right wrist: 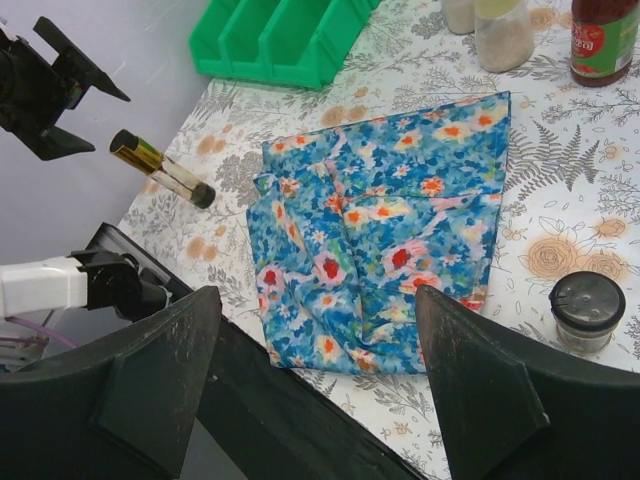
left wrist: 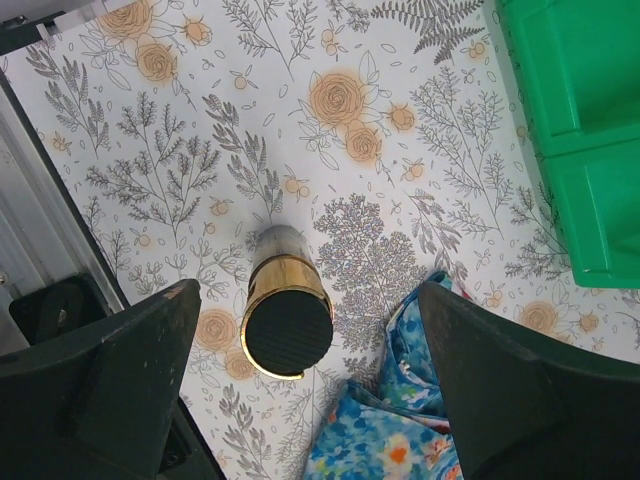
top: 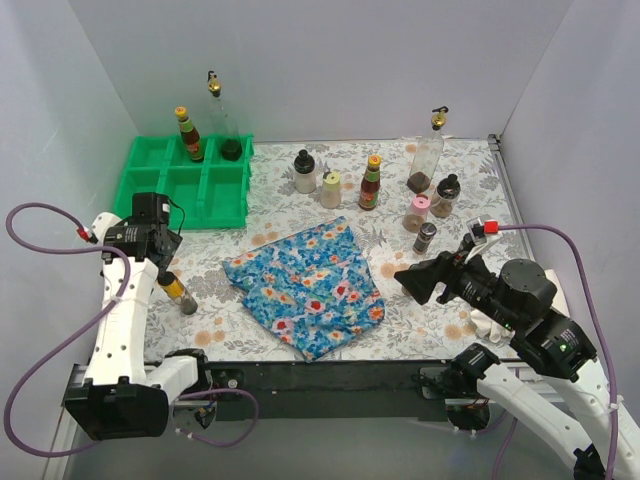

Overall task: Organize the condiment bottles
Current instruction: Pick up the bottle from the center of the board.

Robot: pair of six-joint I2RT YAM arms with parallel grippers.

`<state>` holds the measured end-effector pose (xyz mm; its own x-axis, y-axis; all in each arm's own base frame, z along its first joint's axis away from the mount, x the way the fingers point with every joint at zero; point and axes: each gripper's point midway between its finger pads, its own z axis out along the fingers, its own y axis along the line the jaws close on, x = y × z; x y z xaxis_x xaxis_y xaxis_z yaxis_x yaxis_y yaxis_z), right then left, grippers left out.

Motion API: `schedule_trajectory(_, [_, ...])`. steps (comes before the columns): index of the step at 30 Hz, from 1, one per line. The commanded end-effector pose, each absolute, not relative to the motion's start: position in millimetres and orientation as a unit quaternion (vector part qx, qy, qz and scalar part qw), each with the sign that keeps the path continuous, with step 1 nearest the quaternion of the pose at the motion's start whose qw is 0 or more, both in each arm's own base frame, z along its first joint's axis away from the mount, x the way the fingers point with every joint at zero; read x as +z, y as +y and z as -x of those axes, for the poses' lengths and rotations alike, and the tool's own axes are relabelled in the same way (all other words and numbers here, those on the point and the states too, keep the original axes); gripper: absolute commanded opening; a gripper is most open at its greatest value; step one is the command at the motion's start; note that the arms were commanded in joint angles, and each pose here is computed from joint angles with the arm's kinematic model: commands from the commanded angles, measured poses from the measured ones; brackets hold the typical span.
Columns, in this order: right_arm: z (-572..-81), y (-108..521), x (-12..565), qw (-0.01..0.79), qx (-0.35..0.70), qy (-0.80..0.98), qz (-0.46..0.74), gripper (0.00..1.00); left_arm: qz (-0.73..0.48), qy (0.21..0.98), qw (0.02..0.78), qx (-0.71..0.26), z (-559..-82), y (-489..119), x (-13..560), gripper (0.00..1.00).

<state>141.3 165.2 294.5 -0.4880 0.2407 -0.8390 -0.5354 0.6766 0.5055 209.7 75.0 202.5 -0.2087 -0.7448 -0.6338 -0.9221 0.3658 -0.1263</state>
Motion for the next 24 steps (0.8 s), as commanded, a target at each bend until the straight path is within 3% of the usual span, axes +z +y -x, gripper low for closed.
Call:
schedule_trajectory(1, [-139,168,309,0.504,0.410,0.754,0.097,0.86,0.540,0.771,0.297,0.159,-200,76,195,0.92])
schedule_trajectory(6, [-136,169,308,0.500,0.415,0.754,0.097,0.86,0.548,0.783,0.251,0.154,-195,66,178,0.93])
schedule_trajectory(15, [-135,167,309,0.504,0.417,0.750,0.096,0.86,0.531,0.805,0.248,0.095,-199,47,153,0.91])
schedule_trajectory(24, [-135,167,308,0.503,0.418,0.751,0.094,0.85,0.537,0.791,0.259,0.139,-196,63,148,0.66])
